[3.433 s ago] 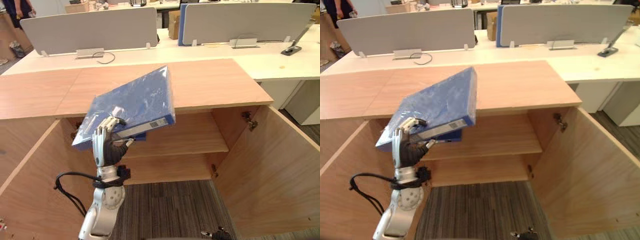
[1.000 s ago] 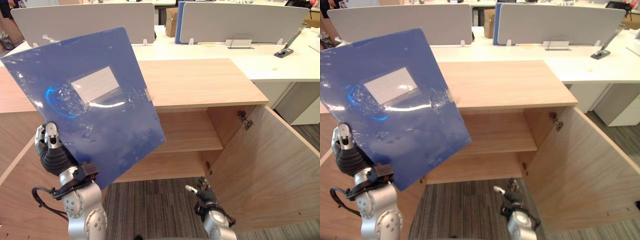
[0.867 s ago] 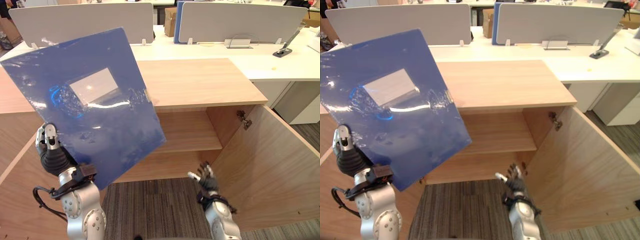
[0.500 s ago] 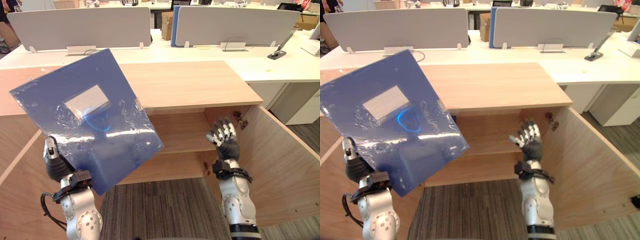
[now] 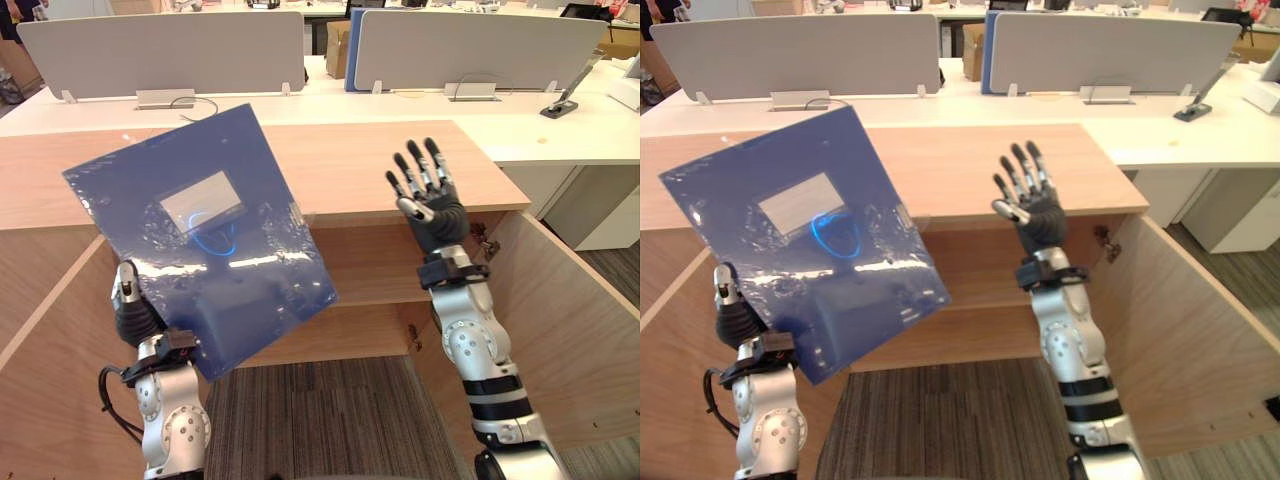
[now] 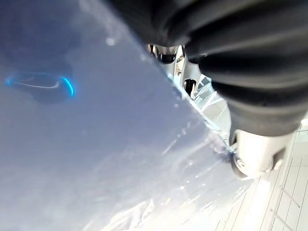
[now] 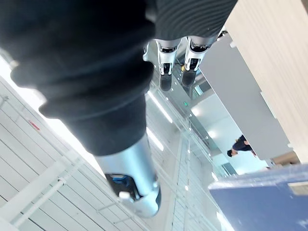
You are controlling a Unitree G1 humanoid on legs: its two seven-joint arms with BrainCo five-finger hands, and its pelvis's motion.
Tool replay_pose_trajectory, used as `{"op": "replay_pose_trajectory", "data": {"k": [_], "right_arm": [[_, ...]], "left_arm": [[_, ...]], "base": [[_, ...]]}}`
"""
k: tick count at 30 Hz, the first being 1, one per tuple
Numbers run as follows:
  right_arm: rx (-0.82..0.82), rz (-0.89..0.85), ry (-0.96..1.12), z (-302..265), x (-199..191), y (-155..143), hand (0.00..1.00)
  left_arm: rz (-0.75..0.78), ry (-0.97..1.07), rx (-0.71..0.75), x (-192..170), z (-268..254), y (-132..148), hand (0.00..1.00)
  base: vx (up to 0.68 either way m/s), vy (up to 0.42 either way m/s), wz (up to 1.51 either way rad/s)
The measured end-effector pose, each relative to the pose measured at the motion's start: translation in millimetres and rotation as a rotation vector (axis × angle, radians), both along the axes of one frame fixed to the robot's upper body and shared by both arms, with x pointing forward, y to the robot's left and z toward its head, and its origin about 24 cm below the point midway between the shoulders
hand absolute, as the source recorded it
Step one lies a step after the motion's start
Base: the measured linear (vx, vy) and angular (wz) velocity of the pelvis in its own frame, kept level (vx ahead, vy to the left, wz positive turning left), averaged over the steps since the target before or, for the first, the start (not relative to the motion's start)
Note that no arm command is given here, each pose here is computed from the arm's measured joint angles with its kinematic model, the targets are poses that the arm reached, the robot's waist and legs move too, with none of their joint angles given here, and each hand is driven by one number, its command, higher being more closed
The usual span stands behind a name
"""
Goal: Walk over to the cabinet, pick up the folder, carry it to the office cabinet, place the folder inside the office cabinet, then close the office cabinet door
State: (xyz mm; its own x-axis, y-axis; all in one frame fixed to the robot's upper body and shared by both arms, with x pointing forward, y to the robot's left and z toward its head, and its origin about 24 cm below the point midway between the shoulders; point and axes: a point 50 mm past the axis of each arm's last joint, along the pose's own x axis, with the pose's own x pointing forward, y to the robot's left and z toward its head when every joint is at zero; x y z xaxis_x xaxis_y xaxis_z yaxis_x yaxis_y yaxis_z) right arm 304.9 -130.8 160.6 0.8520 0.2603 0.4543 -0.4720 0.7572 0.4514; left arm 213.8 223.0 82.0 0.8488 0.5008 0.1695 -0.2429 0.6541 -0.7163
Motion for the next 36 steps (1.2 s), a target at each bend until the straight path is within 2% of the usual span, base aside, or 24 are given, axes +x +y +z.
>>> {"op": "replay_pose_trajectory", "data": {"k": [11, 17, 29, 30, 36], "right_arm": [[-0.177, 0.210, 0.113, -13.3, 19.9, 58.9, 0.00], [-0.253, 0.217, 0.154, -24.0, 26.0, 66.5, 0.00], [-0.427, 0.174, 0.095, -25.3, 27.6, 75.6, 0.00], [-0.439, 0.171, 0.094, -26.1, 27.6, 75.9, 1.00], [-0.470, 0.233, 0.121, -34.7, 28.1, 78.5, 1.00]], "left_arm": [[-0.114, -0.002, 0.040, 12.5, 2.9, -23.1, 1.00], [-0.135, -0.009, 0.055, 14.6, 4.8, -26.3, 1.00], [-0.130, 0.004, 0.069, 15.4, 2.3, -24.8, 1.00], [-0.128, 0.005, 0.078, 15.3, 2.6, -24.6, 1.00], [-0.119, -0.013, 0.099, 14.5, 4.8, -21.7, 1.00]], "base": [[0.00, 0.000, 0.02], [-0.03, -0.002, 0.06], [-0.04, 0.002, 0.00], [0.00, 0.000, 0.00], [-0.02, -0.004, 0.00]]}}
